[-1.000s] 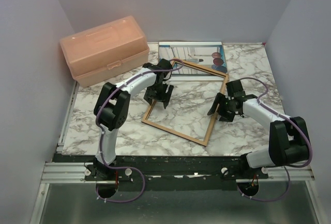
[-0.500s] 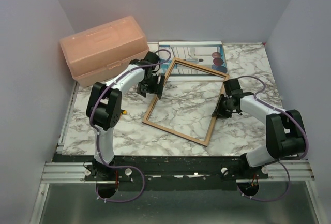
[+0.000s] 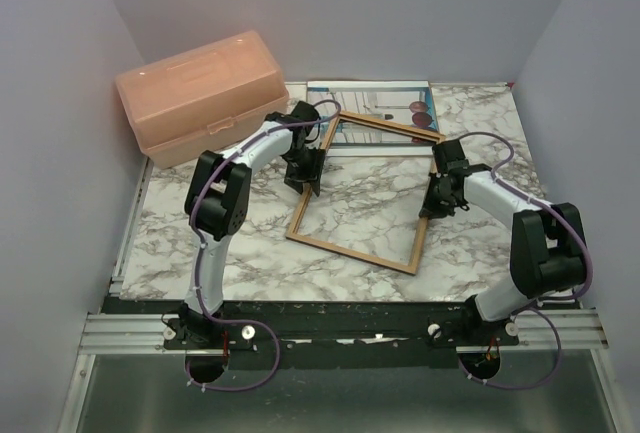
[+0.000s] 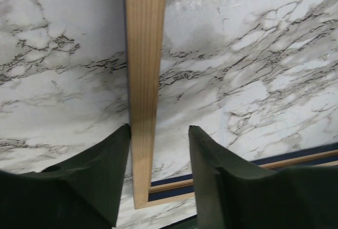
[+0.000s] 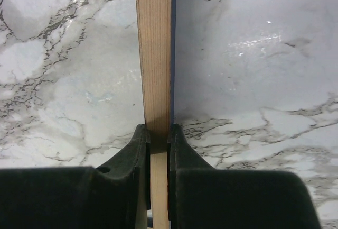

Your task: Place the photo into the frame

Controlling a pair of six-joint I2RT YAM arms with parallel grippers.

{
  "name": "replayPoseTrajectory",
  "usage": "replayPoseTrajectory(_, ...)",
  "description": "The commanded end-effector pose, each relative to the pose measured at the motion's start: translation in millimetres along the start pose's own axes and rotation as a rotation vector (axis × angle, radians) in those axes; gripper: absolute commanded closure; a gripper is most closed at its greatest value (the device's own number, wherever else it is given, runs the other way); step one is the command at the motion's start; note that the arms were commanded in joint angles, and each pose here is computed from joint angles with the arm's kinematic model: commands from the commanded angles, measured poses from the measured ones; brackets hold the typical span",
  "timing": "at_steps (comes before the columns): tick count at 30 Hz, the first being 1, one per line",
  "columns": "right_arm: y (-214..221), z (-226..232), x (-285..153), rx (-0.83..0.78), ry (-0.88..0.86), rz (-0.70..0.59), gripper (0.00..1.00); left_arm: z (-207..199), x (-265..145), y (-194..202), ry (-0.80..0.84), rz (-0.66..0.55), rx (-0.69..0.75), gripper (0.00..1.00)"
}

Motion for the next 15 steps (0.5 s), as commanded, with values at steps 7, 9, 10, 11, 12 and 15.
replayPoseTrajectory(7, -10, 6, -17, -0.022, -0.026, -0.018, 0.94, -40, -16, 54, 0.052, 0.051, -0.022, 0.61)
replayPoseTrajectory(9, -7, 8, -20, -0.023, -0.055, -0.006, 0.93, -47, -20, 67, 0.051, 0.049, -0.013, 0.61)
replayPoseTrajectory(10, -4, 8, -21, -0.024, -0.070, 0.001, 0.92, -51, -22, 73, 0.054, 0.048, -0.005, 0.61)
replayPoseTrajectory(11, -1, 8, -22, -0.027, -0.087, 0.016, 0.92, -56, -24, 81, 0.058, 0.048, 0.011, 0.61)
replayPoseTrajectory(12, 3, 9, -23, -0.025, -0.107, 0.028, 0.92, -58, -26, 88, 0.056, 0.043, 0.015, 0.61)
replayPoseTrajectory(15, 16, 10, -24, -0.008, -0.170, 0.067, 0.92, -66, -30, 107, 0.058, 0.027, 0.017, 0.60)
Point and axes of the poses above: each gripper's point midway between its finger pads, its own x axis out along the fingers, its own z axis along the line the jaws close on, y = z × x, the point moved 7 cm from there along -x, back along the fingers, and after that the axes turned 3 degrees about x, right-handed, at the moved point
